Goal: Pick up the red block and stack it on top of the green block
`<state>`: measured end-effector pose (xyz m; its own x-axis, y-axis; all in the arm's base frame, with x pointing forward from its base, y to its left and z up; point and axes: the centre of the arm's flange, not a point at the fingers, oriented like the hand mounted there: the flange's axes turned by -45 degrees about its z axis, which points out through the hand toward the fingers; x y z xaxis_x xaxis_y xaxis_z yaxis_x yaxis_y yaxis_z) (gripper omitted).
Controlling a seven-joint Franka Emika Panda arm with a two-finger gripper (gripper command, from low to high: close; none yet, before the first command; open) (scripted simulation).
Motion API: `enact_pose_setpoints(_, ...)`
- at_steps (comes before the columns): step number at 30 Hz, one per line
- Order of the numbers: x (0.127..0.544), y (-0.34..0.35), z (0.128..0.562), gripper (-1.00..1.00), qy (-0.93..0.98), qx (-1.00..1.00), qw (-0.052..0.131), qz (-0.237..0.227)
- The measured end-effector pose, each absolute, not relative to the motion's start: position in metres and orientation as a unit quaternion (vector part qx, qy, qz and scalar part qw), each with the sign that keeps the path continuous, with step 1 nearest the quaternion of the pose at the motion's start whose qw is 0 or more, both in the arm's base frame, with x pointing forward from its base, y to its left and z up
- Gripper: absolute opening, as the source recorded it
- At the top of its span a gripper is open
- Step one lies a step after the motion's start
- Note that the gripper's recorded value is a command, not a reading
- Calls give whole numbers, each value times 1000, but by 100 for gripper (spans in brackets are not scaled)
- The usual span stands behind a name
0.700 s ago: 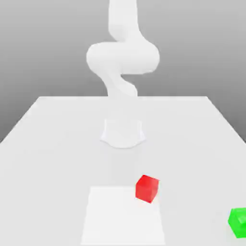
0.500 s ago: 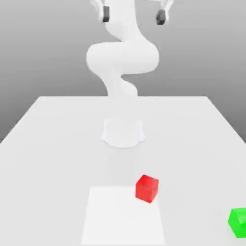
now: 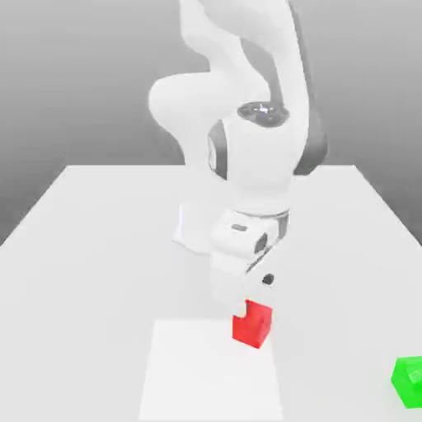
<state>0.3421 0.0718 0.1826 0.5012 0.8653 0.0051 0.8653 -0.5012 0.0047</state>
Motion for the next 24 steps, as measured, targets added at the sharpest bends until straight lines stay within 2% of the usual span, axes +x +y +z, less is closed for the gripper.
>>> enact_pose_setpoints(4, 339, 70, 150, 0, 499, 867, 1, 1)
enact_pose_setpoints(5, 338, 70, 145, -100, 498, 867, 0, 0)
enact_pose_setpoints(12, 338, 70, 145, -100, 498, 867, 0, 0)
enact_pose_setpoints(20, 339, 70, 201, -100, 498, 867, 0, 0)
enact_pose_setpoints(24, 364, 100, 217, -100, 506, 863, 14, -3)
